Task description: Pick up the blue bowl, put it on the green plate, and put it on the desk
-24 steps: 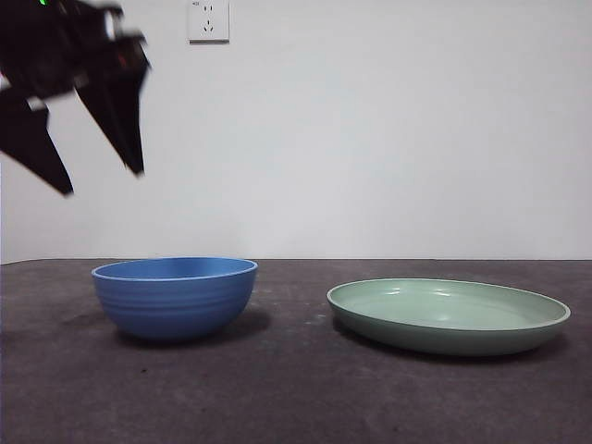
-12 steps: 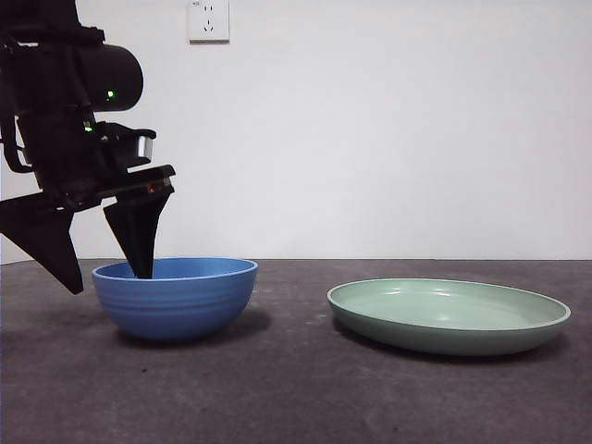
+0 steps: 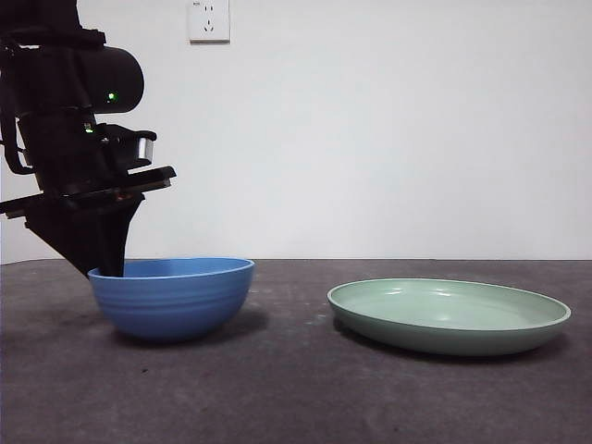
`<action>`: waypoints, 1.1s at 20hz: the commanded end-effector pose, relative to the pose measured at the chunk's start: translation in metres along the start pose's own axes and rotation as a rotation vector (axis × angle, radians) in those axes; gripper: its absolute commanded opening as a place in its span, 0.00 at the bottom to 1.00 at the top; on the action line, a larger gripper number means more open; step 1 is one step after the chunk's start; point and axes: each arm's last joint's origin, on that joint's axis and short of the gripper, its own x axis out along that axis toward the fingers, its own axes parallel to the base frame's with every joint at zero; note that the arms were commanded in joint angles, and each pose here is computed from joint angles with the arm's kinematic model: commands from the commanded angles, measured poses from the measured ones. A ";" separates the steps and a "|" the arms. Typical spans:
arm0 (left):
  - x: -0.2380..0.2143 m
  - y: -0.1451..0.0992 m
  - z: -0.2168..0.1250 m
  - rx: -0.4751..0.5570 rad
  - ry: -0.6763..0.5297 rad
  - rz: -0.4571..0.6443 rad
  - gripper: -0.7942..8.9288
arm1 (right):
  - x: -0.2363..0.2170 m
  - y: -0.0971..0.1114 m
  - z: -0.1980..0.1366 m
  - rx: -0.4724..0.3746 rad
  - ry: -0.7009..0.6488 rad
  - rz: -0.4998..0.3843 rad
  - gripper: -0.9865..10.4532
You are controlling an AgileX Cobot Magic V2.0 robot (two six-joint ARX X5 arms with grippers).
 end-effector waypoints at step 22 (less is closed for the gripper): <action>-0.069 -0.130 0.051 0.242 -0.320 -0.221 0.09 | -0.003 0.002 0.005 -0.004 -0.022 0.002 0.43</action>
